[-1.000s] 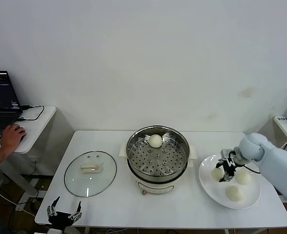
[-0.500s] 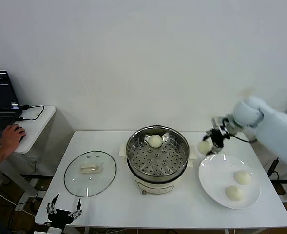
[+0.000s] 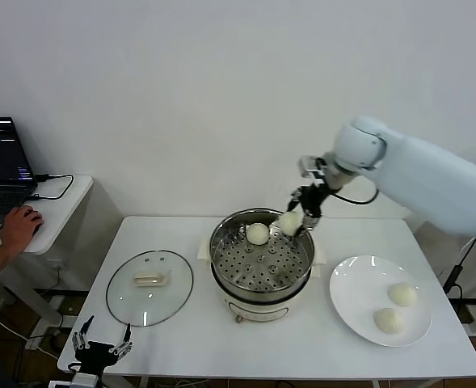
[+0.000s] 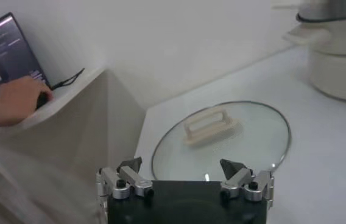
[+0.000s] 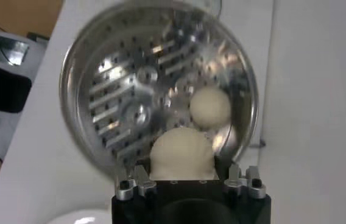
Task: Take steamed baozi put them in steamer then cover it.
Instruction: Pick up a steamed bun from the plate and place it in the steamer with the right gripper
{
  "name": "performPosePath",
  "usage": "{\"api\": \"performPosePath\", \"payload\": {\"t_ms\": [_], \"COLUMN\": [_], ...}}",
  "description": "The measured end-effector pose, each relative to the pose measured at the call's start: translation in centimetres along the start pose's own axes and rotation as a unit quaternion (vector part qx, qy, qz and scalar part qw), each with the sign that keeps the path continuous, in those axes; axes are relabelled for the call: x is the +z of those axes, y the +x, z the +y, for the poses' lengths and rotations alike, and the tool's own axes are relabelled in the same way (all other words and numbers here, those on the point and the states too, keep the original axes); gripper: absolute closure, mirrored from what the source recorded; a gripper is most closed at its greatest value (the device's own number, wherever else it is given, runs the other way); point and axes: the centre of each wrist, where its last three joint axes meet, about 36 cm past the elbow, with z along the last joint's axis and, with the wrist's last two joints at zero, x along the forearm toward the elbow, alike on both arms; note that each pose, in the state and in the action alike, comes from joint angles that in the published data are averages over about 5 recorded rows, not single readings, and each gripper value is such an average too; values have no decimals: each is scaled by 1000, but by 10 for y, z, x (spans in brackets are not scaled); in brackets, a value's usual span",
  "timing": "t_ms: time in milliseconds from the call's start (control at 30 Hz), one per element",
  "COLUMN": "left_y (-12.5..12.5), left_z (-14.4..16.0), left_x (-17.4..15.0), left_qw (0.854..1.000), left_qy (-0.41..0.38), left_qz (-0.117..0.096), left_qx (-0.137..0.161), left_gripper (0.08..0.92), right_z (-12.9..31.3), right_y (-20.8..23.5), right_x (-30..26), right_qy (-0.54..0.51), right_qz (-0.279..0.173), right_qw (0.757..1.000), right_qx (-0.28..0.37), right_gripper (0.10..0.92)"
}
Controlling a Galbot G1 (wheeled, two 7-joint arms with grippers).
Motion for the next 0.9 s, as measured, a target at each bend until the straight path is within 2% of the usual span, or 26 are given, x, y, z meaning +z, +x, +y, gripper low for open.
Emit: {"api": "performPosePath", "payload": {"t_ms": [433,900], "left_y": [-4,-8], "left_z": [0,0], "left_x": [0,3], "left_qw": [1000,1000], "left_qy": [8,8], "left_qz": [-1,1], "left_qx": [-3,2], "left_gripper": [177,177], "right_z": [-19,-22], "right_y": [-70,-125], "right_x": [-60,-84], "right_qy": [22,22], "right_qz": [2,14], "right_qw": [999,998], "right_qx": [-41,-55], "right_gripper": [377,378]}}
